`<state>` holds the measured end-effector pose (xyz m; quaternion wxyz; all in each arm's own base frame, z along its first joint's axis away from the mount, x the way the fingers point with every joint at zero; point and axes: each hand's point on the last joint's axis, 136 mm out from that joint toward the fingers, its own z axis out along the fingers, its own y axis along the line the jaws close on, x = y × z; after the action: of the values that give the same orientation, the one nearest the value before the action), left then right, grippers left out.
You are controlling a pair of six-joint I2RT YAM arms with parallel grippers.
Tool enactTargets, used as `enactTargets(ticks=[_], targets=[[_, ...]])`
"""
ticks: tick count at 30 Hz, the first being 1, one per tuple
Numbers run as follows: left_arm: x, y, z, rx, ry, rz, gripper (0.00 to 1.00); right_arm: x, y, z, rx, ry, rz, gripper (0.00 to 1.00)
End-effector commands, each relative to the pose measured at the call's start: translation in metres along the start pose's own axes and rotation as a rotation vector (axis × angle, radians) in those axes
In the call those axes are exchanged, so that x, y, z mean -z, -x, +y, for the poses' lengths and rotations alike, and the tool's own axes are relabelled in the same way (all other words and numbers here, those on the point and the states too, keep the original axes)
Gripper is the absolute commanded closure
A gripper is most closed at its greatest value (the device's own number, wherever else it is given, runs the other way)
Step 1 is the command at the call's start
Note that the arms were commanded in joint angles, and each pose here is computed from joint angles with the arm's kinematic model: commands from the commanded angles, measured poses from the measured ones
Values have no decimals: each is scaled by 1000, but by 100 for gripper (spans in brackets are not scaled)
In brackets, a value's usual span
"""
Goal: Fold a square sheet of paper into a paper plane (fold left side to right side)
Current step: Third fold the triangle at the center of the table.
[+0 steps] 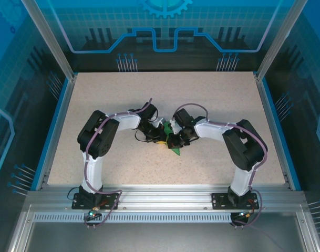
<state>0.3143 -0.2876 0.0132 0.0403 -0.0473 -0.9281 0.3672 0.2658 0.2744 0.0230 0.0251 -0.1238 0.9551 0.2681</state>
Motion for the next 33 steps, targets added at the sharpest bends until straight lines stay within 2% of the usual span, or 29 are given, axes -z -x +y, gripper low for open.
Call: enactTargets(ticks=[1,15,33], targets=[[-9,-21,33,47,122,47,100,-3,-8,-8,-34,-46,41,100],[-8,-19,36,42,145,49,100,-3,-30,-29,-79,-137,106,100],[-8,-17,38,36,163,48,100,11,-70,-45,-125,-182,159,100]])
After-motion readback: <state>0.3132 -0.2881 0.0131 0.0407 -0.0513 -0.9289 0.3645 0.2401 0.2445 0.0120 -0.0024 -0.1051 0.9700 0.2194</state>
